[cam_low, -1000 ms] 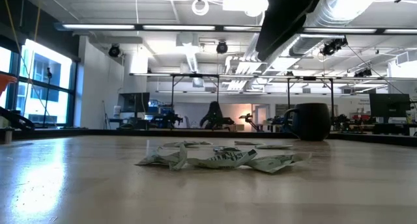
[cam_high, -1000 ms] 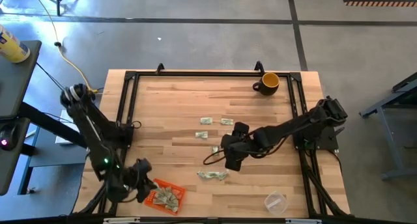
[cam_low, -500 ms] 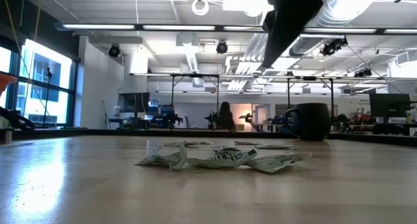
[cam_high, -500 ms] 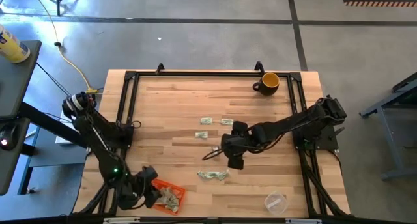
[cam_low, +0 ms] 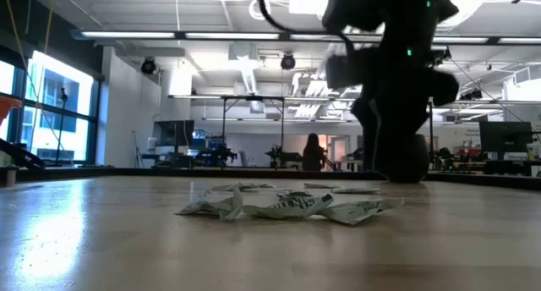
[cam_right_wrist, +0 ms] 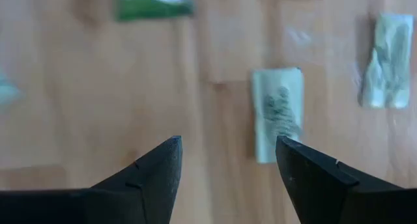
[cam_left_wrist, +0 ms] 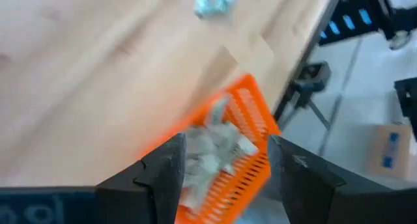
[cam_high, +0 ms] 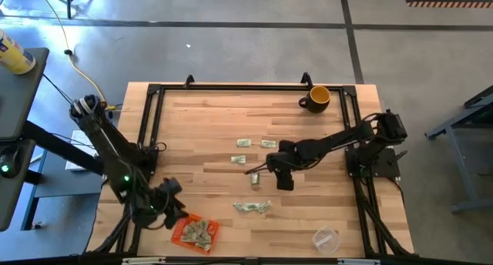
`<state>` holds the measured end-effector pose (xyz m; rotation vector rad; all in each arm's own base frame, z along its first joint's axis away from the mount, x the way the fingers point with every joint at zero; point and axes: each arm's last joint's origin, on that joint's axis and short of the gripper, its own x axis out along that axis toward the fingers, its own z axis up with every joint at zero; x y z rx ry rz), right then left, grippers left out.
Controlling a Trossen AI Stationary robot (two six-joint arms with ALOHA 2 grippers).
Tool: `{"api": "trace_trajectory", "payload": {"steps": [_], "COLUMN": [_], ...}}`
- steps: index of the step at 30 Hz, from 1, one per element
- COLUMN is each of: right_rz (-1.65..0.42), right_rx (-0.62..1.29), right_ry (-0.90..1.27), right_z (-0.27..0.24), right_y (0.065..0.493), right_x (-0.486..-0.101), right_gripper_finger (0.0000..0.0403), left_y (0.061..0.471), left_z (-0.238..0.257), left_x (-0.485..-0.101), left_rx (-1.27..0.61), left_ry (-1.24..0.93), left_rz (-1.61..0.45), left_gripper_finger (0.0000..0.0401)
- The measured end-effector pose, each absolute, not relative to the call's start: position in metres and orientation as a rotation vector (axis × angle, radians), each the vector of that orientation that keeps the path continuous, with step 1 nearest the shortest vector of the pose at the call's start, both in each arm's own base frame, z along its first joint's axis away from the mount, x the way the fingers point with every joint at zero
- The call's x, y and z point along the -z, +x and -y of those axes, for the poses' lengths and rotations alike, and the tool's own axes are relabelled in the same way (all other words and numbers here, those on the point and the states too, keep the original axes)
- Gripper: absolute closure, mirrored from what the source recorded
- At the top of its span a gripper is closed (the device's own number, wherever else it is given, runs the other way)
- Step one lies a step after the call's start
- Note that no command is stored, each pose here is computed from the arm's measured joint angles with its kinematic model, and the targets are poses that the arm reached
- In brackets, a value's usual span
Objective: Pick and place items into bin
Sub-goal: Put the white stevia packet into the orange bin
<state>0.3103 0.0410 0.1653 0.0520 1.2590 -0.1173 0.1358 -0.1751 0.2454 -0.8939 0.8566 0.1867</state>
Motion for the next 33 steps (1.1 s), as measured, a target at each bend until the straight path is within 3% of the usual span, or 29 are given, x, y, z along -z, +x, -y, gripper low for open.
{"api": "trace_trajectory", "payload": {"steps": [6,15,19,26,30,33], "right_rz": [-1.267,-1.209,-1.251,-1.262,-1.211,-1.051], "right_rx": [0.188,0.136,0.121,0.140,0.153,0.115], "right_ry": [0.096,0.215,0.262,0.300,0.388,0.422], "right_z": [-0.014,0.014,0.016,0.004,-0.004,-0.009], "right_y": [0.301,0.307,0.309,0.309,0.316,0.339], "right_x": [-0.145,-0.131,-0.118,-0.118,-0.137,-0.172], "right_gripper_finger": [0.0164,0.0180,0.0233,0.0384,0.0384,0.0390], "left_y": [0.115,0.095,0.088,0.079,0.074,0.073], "left_z": [0.144,0.111,0.100,0.083,0.074,0.072], "left_x": [-0.262,-0.276,-0.279,-0.285,-0.288,-0.290], "left_rx": [-0.221,-0.271,-0.282,-0.301,-0.309,-0.296], "left_ry": [-0.843,-0.813,-0.804,-0.800,-0.794,-0.781], "left_rz": [-0.860,-0.766,-0.754,-0.681,-0.640,-0.602], "left_gripper_finger": [0.0180,0.0204,0.0211,0.0215,0.0218,0.0219]}}
